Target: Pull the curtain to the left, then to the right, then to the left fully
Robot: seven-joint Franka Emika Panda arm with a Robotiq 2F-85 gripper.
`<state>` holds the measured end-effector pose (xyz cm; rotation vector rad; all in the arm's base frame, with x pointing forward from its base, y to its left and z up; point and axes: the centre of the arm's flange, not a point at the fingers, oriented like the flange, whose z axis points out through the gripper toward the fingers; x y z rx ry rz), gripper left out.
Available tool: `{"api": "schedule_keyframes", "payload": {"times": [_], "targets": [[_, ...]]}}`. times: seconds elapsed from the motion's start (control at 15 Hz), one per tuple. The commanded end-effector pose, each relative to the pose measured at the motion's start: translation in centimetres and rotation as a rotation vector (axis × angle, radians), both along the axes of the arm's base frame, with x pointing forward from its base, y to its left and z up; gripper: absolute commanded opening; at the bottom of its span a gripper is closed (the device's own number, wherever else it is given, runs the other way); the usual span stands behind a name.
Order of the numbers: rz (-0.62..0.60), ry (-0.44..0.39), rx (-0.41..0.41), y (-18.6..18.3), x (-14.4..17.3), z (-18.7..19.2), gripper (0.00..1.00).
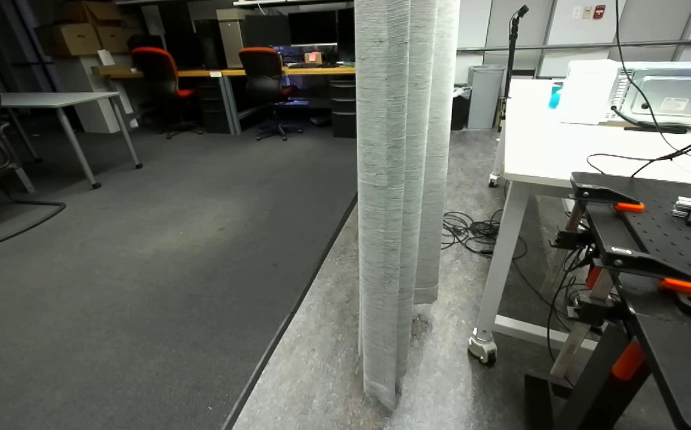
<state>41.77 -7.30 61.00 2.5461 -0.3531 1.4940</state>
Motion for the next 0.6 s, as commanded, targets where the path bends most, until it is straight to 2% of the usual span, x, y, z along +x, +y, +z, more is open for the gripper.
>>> {"api": "schedule_keyframes", "payload": {"times": [0.0,0.13,0.2,0.27,0.4,0.53], "targets": [[-0.044,-0.037,0.002,0.5,2.8,0.3,1.0],[-0.056,-0.032,0.015,0.4,3.8,0.2,1.0],[-0.063,-0.03,0.017,0.4,4.1,0.1,0.96],[-0.065,-0.027,0.022,0.4,4.6,0.0,0.74],[-0.065,-0.026,0.025,0.8,5.2,-0.1,0.69],[-0.053,-0.022,0.023,1.7,5.7,-0.2,0.53]]}}
